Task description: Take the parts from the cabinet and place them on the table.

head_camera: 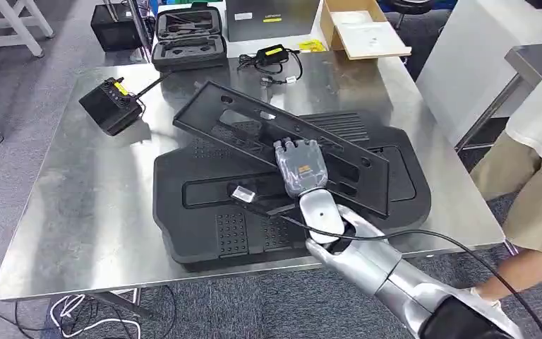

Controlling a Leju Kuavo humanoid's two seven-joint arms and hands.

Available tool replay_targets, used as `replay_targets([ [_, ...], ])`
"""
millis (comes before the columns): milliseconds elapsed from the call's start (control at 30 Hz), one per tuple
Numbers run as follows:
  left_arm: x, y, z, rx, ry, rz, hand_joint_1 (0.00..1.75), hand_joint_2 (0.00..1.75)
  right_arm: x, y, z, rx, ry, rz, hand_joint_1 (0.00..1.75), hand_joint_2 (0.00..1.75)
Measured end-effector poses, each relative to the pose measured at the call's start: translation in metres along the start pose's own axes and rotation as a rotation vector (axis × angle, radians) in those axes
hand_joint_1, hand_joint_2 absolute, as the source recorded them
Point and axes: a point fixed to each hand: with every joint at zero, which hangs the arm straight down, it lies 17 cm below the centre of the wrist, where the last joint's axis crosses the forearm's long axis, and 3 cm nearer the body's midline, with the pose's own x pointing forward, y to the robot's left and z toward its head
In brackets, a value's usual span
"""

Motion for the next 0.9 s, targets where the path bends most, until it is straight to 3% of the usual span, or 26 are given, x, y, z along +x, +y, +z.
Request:
replay_targets([
  [167,0.0,0.0,0.0,0.0,0.001,0.0,0.0,0.0,0.003,0.01,0.003,0.023,-0.008,0.024,1.69,1.75],
  [200,0.0,0.0,0.0,0.0,0.002,0.0,0.0,0.0,0.003,0.013,0.004,0.032,-0.011,0.037,1.24,1.75],
  [267,0.0,0.0,0.0,0.0,0.002,0.0,0.0,0.0,0.005,0.02,0.006,0.048,-0.015,0.054,0.66,1.75],
  [300,0.0,0.0,0.0,0.0,0.002,0.0,0.0,0.0,0.004,0.023,0.007,0.053,-0.015,0.06,0.3,1.75],
  [467,0.0,0.0,0.0,-0.001,0.002,0.0,0.0,0.0,0.006,0.033,0.011,0.076,-0.021,0.076,0.51,1.75],
  [567,0.0,0.0,0.0,-0.003,0.002,0.001,0.0,0.0,0.006,0.038,0.013,0.089,-0.023,0.081,0.19,1.75],
  [600,0.0,0.0,0.0,-0.003,0.002,0.001,0.0,0.0,0.006,0.039,0.013,0.092,-0.022,0.082,0.21,1.75],
  [667,0.0,-0.001,0.0,-0.005,0.002,0.002,0.0,0.0,0.006,0.042,0.014,0.106,-0.025,0.089,0.0,1.75],
  [900,0.0,-0.002,0.0,-0.007,0.002,0.005,0.0,0.0,0.007,0.055,0.019,0.174,-0.041,0.135,0.0,1.75],
])
